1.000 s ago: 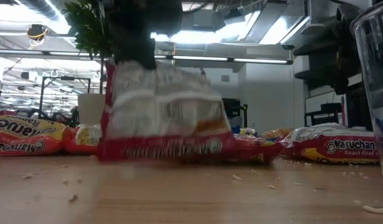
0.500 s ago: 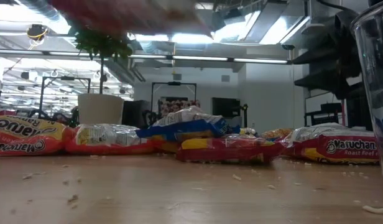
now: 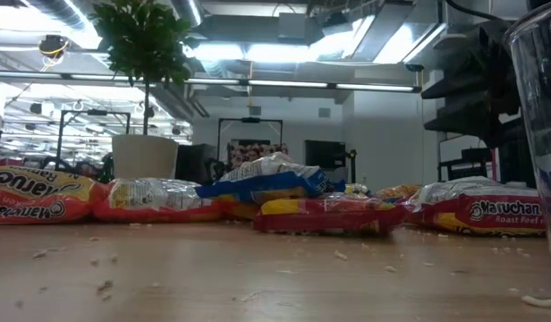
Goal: Sort Maruchan noodles
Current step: Put the red noodle pack into the left transparent bin
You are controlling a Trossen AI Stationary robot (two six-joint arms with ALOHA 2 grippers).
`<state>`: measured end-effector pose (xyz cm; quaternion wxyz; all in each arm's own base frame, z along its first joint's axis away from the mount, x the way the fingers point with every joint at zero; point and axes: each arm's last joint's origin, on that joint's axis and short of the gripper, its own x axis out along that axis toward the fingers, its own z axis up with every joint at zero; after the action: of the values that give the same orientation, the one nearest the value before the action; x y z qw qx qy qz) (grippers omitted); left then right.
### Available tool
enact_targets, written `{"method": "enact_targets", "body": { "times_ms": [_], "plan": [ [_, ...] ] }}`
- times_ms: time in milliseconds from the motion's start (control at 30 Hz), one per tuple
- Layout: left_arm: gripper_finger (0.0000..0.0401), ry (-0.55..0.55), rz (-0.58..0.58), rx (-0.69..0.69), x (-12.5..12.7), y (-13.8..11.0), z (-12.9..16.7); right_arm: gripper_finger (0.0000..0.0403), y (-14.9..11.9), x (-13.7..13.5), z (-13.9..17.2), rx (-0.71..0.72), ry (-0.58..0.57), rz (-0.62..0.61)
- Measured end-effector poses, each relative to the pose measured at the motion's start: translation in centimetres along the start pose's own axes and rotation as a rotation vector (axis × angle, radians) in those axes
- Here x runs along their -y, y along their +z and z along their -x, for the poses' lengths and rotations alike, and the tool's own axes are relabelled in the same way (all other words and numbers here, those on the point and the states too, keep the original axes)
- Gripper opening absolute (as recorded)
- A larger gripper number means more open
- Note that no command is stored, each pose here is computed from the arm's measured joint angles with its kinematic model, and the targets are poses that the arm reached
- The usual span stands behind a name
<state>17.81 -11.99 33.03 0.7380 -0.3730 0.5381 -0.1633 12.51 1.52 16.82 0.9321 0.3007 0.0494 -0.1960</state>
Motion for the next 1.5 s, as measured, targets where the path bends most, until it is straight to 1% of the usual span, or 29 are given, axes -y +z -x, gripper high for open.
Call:
{"method": "enact_targets", "body": {
  "times_ms": [200,300,500,567,700,767,900,1300,1500],
  "plan": [
    [0.0000,0.120,-0.062,-0.133,-0.1,-2.5,-1.1,0.0280,0.0,0.0,0.0,0.000,-0.003,-0.002],
    [0.0000,0.133,-0.107,-0.167,0.0,-3.1,-1.4,0.0280,0.0,0.0,0.0,0.007,-0.010,-0.010],
    [0.0000,0.175,-0.194,-0.187,-0.1,-3.7,-1.7,0.0280,0.1,0.1,0.0,0.024,-0.028,-0.026],
    [0.0000,0.206,-0.208,-0.223,-0.5,-3.9,-1.6,0.0280,0.1,0.1,0.0,0.024,-0.028,-0.027],
    [0.0000,0.199,-0.293,-0.310,-0.7,-4.2,-1.7,0.0280,0.1,0.1,0.0,0.024,-0.029,-0.026],
    [0.0000,0.191,-0.337,-0.355,-0.8,-4.3,-1.9,0.0280,0.1,0.1,0.0,0.024,-0.029,-0.027],
    [0.0000,0.218,-0.405,-0.425,-1.2,-4.3,-2.6,0.0280,0.1,0.1,0.0,0.028,-0.035,-0.027],
    [0.0000,0.227,-0.621,-0.552,-1.7,-3.7,-5.7,0.0280,0.0,0.2,0.0,0.032,-0.047,-0.023],
    [0.0000,0.219,-0.652,-0.585,-2.2,-2.9,-6.9,0.0280,0.0,0.2,0.0,0.031,-0.049,-0.021]
  ]
}}
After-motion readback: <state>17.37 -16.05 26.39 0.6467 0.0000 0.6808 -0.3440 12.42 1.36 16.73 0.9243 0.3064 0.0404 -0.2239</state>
